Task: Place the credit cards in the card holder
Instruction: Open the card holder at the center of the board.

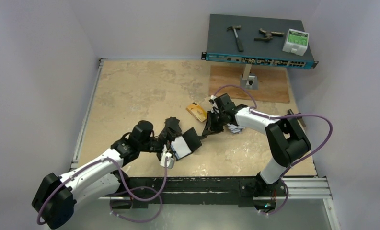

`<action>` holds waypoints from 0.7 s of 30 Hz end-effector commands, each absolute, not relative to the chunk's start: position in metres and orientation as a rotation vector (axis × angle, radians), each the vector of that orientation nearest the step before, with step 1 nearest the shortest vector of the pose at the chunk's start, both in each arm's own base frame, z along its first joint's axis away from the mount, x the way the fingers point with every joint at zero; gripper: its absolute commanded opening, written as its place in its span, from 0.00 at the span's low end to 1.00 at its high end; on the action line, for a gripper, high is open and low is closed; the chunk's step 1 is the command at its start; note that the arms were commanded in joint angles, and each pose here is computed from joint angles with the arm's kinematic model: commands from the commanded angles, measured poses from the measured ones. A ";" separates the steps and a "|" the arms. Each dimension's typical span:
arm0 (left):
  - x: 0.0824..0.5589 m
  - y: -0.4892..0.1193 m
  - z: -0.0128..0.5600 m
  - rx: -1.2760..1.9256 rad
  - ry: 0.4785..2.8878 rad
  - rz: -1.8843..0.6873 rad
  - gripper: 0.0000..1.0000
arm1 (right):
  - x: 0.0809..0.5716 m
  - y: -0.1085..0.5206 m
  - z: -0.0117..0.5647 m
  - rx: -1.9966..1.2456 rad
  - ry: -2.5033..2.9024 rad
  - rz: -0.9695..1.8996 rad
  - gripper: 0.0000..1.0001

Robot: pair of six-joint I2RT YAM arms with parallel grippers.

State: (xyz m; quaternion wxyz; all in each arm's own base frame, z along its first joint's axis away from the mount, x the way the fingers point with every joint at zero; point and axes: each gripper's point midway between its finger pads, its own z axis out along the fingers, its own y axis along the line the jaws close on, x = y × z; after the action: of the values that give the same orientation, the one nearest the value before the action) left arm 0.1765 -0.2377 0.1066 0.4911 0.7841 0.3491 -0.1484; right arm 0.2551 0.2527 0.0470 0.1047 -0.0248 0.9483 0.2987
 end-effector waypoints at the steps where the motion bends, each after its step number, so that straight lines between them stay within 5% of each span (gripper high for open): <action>1: 0.174 -0.248 0.131 1.808 0.790 -0.385 0.92 | 0.257 0.226 0.030 -0.039 2.801 0.667 0.00; 21: 0.158 -0.253 0.113 1.867 0.828 -0.504 0.89 | 0.192 0.189 0.002 -0.066 2.878 0.549 0.00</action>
State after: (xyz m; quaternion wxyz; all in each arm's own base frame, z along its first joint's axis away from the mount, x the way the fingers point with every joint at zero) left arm 0.1612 -0.2469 0.1102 0.4974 0.7613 0.3650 -0.1994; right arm 0.2058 0.2071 0.0126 0.1097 -0.0159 0.9671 0.2290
